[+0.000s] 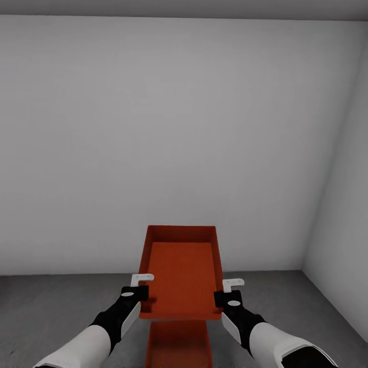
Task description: Move the two storage containers from the living room to the garage. In the garage, place one container on the floor and stack the other container on top of it (either order is fine).
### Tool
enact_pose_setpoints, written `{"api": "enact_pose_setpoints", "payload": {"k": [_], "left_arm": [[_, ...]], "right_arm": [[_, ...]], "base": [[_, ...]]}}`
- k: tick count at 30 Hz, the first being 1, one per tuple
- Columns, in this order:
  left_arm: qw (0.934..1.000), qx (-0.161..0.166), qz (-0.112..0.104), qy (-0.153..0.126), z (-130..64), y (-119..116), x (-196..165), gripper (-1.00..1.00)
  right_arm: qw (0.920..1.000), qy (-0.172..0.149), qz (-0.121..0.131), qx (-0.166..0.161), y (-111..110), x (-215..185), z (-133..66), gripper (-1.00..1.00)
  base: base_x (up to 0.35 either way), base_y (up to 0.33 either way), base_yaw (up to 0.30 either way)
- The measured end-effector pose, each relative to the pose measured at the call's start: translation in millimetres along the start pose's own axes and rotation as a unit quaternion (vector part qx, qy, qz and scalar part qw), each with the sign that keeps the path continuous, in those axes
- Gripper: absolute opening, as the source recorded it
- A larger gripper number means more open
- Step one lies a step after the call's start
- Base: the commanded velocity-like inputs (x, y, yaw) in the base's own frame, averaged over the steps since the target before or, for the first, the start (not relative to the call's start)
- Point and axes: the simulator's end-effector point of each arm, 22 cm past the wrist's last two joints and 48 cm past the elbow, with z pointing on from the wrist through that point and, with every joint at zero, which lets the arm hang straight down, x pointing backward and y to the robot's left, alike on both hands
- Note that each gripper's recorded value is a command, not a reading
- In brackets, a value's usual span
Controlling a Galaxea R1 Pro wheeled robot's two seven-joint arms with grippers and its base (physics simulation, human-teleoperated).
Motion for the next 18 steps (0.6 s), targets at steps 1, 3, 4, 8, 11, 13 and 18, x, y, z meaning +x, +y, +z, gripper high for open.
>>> {"api": "enact_pose_setpoints", "payload": {"k": [1,3,4,8,11,13,18], "left_arm": [[1.0000,0.000,0.000,0.001,0.4,-0.1,0.7,-1.00],[1.0000,0.000,0.000,0.003,1.3,-0.1,2.4,-1.00],[1.0000,0.000,0.000,0.003,1.8,-0.2,3.3,-1.00],[1.0000,0.000,0.001,0.007,3.5,-0.4,6.7,-1.00],[1.0000,0.000,0.001,0.009,4.9,-0.5,9.2,-1.00],[0.9999,0.000,0.001,0.011,5.7,-0.7,11.0,-1.00],[0.9999,0.000,0.002,0.015,7.8,-1.1,15.3,-1.00]], "right_arm": [[1.0000,0.001,0.000,0.000,0.1,0.8,0.4,-1.00],[1.0000,0.003,0.000,0.000,0.3,2.6,1.2,-1.00],[1.0000,0.003,0.000,0.000,0.4,3.5,1.6,-1.00],[1.0000,0.007,0.000,-0.001,0.8,7.0,3.1,-1.00],[1.0000,0.009,-0.001,-0.001,1.1,9.6,4.2,-1.00],[0.9999,0.011,-0.001,-0.001,1.2,11.3,5.0,-1.00],[0.9999,0.015,-0.001,-0.001,1.5,15.7,6.9,-1.00]], "base": [[0.000,0.000,0.000],[0.000,0.000,0.000],[0.000,0.000,0.000],[0.000,0.000,0.000],[0.000,0.000,0.000],[0.000,0.000,0.000],[0.000,0.000,0.000]]}}
